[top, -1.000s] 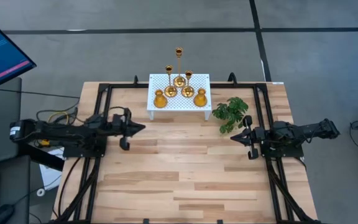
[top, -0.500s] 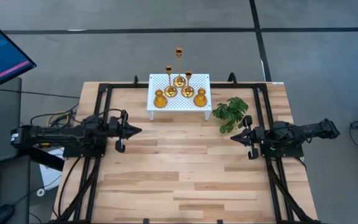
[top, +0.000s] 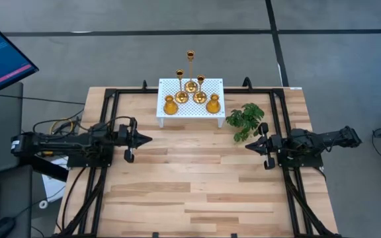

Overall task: Pick & Place candle stick holders
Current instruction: Return to home position

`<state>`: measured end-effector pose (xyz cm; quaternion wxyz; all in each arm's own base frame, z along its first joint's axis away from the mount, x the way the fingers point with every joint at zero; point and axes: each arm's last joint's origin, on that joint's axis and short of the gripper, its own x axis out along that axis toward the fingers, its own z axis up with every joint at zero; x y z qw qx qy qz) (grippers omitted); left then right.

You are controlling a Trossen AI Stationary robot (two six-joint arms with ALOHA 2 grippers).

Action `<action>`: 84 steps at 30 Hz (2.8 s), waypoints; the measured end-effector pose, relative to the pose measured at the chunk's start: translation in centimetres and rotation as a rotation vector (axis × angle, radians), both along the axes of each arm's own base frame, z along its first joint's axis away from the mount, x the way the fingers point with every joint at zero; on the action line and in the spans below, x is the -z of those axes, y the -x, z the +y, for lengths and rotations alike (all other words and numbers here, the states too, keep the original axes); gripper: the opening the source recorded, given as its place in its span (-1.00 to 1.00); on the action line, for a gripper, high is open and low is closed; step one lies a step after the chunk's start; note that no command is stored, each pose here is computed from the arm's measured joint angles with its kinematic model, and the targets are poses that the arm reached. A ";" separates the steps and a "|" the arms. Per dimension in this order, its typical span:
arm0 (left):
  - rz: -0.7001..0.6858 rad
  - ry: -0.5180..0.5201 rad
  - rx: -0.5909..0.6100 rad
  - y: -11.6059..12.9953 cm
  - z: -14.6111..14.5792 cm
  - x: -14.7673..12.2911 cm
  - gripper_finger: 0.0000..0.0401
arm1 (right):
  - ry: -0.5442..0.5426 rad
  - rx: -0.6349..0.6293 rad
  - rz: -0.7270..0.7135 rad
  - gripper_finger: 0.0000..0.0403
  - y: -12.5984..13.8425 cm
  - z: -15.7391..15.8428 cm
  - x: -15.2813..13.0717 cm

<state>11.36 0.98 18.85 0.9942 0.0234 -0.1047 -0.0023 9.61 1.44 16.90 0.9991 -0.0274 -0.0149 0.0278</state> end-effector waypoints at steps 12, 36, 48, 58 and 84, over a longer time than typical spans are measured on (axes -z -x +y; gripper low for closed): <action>0.033 0.004 0.000 -0.3 0.0 0.3 -0.98 | 0.000 0.000 0.000 -1.00 0.0 0.0 0.0; -0.375 -0.044 0.002 3.3 -0.4 -3.1 -0.98 | 0.000 0.000 -0.003 -1.00 0.0 0.0 0.0; -0.343 0.061 0.043 3.1 -0.4 -2.8 -0.98 | -0.001 0.000 -0.005 -1.00 0.0 0.0 0.0; -0.015 0.070 0.035 1.9 -0.3 0.2 -0.98 | -0.001 0.000 -0.005 -1.00 0.0 0.0 0.0; 0.160 0.016 0.016 1.7 -0.2 1.9 -0.98 | -0.001 0.000 -0.006 -1.00 0.0 0.0 0.0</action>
